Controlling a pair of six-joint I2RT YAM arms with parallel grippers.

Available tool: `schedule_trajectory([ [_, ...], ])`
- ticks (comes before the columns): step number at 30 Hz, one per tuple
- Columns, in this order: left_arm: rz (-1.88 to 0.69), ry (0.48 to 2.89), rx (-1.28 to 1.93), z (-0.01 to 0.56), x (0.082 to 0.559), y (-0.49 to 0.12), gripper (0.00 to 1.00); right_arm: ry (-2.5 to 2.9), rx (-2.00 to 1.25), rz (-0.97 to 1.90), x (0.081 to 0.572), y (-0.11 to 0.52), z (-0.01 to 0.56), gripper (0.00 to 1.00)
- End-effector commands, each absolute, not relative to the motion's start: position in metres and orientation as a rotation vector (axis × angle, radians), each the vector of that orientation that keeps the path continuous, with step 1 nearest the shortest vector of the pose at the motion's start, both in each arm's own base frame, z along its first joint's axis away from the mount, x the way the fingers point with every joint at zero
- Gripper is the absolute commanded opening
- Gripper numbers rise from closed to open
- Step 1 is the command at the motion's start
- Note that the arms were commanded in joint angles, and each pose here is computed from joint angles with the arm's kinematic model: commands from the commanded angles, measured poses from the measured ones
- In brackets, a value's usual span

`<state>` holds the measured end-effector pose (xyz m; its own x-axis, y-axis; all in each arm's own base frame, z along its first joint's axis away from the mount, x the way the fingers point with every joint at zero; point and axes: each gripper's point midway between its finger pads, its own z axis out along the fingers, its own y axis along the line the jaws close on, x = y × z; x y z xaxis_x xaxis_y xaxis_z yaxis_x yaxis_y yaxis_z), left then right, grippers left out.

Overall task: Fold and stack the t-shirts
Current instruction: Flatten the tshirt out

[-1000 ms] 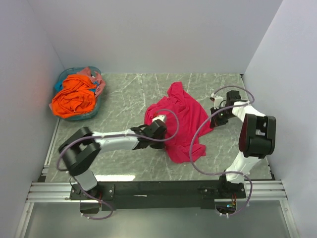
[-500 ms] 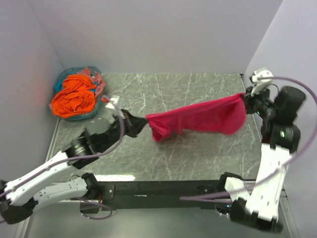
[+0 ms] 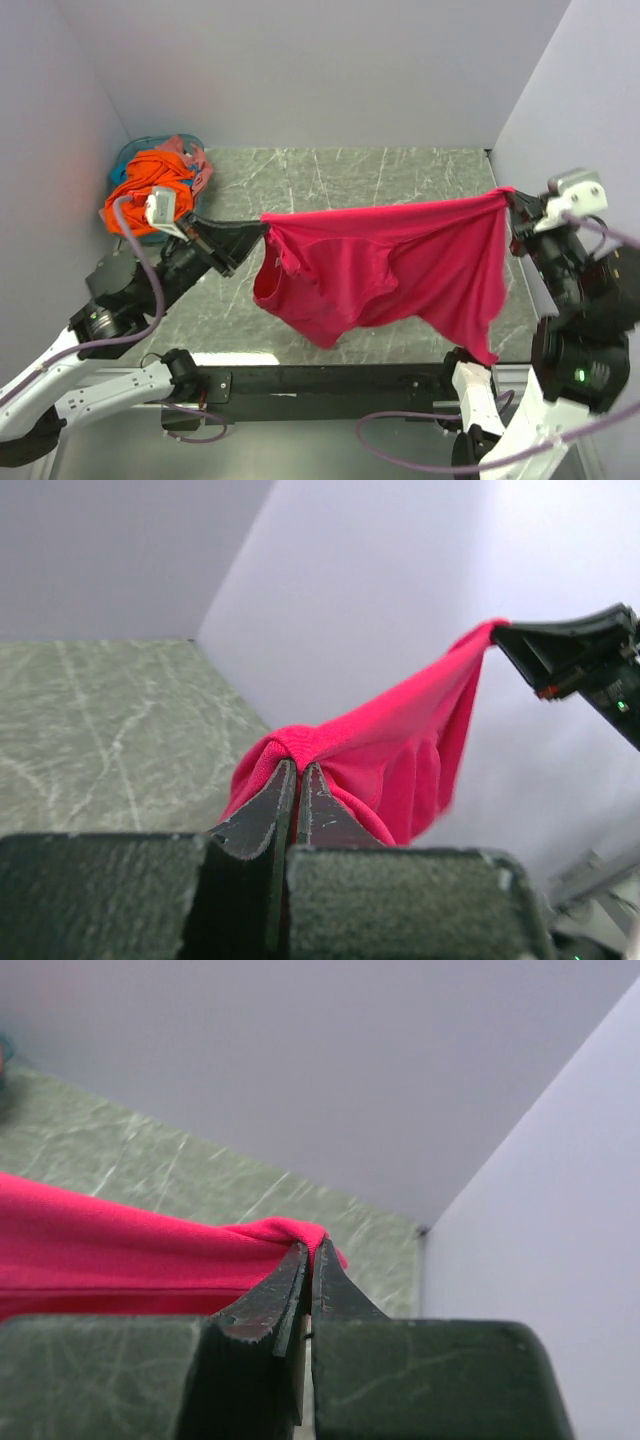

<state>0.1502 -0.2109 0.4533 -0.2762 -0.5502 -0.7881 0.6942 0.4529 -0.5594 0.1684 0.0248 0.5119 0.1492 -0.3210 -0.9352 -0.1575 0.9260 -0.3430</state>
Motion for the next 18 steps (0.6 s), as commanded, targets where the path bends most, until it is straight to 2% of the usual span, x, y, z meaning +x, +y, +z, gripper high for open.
schedule_trajectory([
  [1, -1.055, 1.461, 0.023, 0.433, 0.188, -0.216, 0.00, 1.602, -0.328, 0.036, 0.228, 0.010, 0.463, 0.00],
  [3, -0.926, 1.505, -0.114, 0.406, 0.217, -0.209, 0.00, 1.627, -0.351, 0.112, 0.249, 0.013, 0.448, 0.00],
  [4, -0.878, 1.550, -0.144, 0.386, 0.232, -0.217, 0.01, 1.698, -0.336, 0.189, 0.271, 0.013, 0.420, 0.00],
  [6, -0.892, 1.598, -0.209, 0.355, 0.262, -0.220, 0.00, 1.726, -0.385, 0.229, 0.299, 0.028, 0.399, 0.00],
  [8, -1.015, 1.652, -0.294, 0.323, 0.306, -0.224, 0.01, 1.855, -0.368, 0.224, 0.338, 0.030, 0.343, 0.00],
  [9, -1.023, 1.694, -0.346, 0.294, 0.323, -0.220, 0.01, 1.840, -0.405, 0.254, 0.355, 0.046, 0.336, 0.00],
  [10, -0.990, 1.793, -0.403, 0.246, 0.350, -0.223, 0.01, 1.929, -0.394, 0.299, 0.383, 0.050, 0.299, 0.02],
  [11, -0.952, 1.816, -0.455, 0.224, 0.373, -0.214, 0.01, 1.963, -0.365, 0.337, 0.401, 0.057, 0.285, 0.03],
  [12, -0.908, 1.898, -0.465, 0.186, 0.403, -0.222, 0.06, 2.074, -0.346, 0.371, 0.433, 0.062, 0.238, 0.05],
  [13, -0.873, 1.936, -0.472, 0.170, 0.421, -0.223, 0.12, 2.065, -0.326, 0.368, 0.457, 0.063, 0.248, 0.13],
  [14, -0.868, 1.916, -0.442, 0.183, 0.448, -0.227, 0.34, 2.125, -0.307, 0.371, 0.470, 0.061, 0.233, 0.21],
  [15, -0.847, 1.953, -0.434, 0.171, 0.460, -0.231, 0.49, 2.153, -0.301, 0.368, 0.484, 0.060, 0.225, 0.28],
  [16, -0.782, 2.028, -0.445, 0.141, 0.468, -0.230, 0.60, 2.162, -0.286, 0.362, 0.505, 0.058, 0.222, 0.39],
  [17, -0.765, 2.022, -0.403, 0.146, 0.473, -0.232, 0.75, 2.165, -0.277, 0.348, 0.510, 0.056, 0.222, 0.47],
  [18, -0.764, 1.998, -0.382, 0.157, 0.478, -0.233, 0.81, 2.143, -0.281, 0.338, 0.510, 0.055, 0.233, 0.54],
])
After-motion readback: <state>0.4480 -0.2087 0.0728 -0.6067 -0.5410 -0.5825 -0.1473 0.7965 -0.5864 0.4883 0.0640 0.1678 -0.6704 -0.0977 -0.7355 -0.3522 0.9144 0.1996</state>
